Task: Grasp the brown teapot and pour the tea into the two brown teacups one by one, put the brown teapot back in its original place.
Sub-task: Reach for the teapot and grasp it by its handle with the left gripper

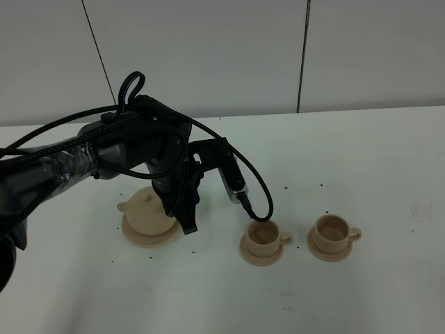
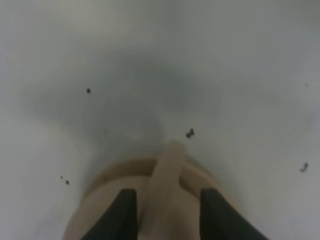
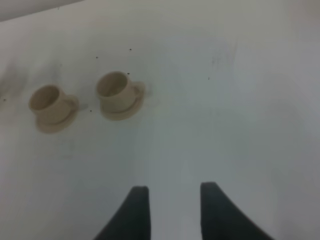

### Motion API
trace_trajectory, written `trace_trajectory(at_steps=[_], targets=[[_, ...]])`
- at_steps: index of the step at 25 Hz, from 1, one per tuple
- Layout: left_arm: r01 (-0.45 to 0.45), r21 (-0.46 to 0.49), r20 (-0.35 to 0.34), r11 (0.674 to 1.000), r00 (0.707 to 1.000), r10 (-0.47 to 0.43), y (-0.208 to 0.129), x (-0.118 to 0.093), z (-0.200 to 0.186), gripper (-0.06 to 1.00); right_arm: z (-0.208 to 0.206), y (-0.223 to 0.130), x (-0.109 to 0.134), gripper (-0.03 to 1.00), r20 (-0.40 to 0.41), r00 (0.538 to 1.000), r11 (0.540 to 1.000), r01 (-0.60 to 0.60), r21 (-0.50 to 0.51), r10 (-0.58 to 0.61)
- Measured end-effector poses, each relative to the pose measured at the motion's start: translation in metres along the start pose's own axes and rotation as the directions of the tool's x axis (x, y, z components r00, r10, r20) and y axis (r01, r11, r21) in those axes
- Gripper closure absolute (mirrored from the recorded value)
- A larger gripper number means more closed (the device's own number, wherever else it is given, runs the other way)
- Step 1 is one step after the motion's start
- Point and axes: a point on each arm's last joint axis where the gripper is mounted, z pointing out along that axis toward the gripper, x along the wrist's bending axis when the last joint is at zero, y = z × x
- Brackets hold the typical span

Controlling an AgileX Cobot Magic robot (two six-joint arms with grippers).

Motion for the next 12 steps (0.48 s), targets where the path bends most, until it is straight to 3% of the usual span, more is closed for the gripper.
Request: trace_trajectory(at_steps=[12], targets=[[-0.001,-0.027,0.001,1.000,1.000,0.001,0.0031,-0.0003,0.0031,0.57,0.0000,0.0000,0.0000,0.72,0.000,1.000,1.000,0.000,0.000,0.000]])
